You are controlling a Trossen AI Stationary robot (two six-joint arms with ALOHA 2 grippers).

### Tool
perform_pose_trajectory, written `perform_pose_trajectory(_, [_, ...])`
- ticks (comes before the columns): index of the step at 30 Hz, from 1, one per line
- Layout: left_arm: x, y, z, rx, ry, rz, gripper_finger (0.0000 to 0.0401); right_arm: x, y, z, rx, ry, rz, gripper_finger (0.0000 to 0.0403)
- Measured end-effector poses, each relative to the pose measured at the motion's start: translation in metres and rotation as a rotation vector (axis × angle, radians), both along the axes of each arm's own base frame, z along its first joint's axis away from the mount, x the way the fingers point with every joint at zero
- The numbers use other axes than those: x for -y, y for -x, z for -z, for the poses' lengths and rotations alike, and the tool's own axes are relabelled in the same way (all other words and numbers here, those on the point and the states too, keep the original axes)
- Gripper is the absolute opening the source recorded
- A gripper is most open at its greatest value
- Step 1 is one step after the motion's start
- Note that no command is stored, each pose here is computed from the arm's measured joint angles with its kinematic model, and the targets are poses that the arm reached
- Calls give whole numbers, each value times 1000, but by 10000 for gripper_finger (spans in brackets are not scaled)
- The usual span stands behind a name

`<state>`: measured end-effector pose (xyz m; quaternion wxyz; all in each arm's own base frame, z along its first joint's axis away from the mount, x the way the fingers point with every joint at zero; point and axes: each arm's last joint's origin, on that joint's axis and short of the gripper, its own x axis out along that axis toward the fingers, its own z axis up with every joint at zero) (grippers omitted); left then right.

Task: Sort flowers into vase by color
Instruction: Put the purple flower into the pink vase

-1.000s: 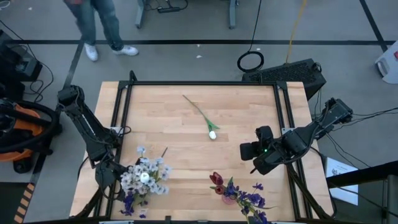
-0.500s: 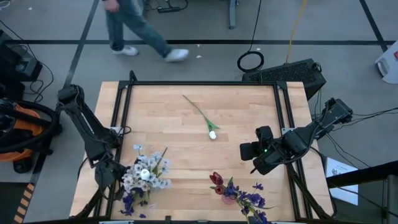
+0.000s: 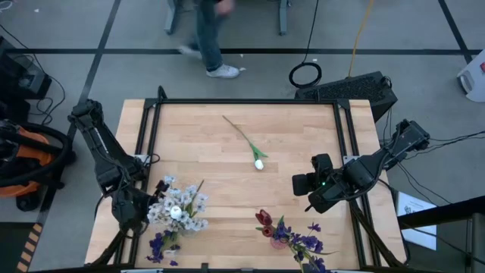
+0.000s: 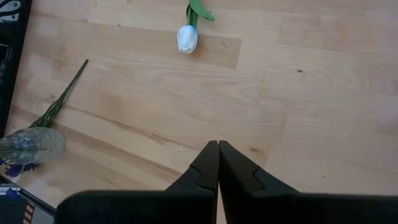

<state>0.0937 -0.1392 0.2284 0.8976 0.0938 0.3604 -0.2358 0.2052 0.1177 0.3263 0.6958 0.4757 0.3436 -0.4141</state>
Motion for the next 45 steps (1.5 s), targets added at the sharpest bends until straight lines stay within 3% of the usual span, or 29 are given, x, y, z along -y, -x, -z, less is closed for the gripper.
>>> perform_pose_trajectory(7, [-4,6,6,-38,-164,227,178,0,0,0,0,0,0,0])
perform_pose_trajectory(19, [2,4,10,-50,-171,273,178,2,-1,-1,39,60,17,0])
perform_pose_trajectory(26, [13,-3,21,-170,-71,83,178,2,-1,-1,38,61,14,0])
perform_pose_trajectory(36, [20,-12,40,-401,127,-342,178,2,-1,-1,30,74,-12,0])
perform_pose_trajectory(45, [34,-20,66,-553,197,-606,178,1,-1,-1,26,86,-45,0])
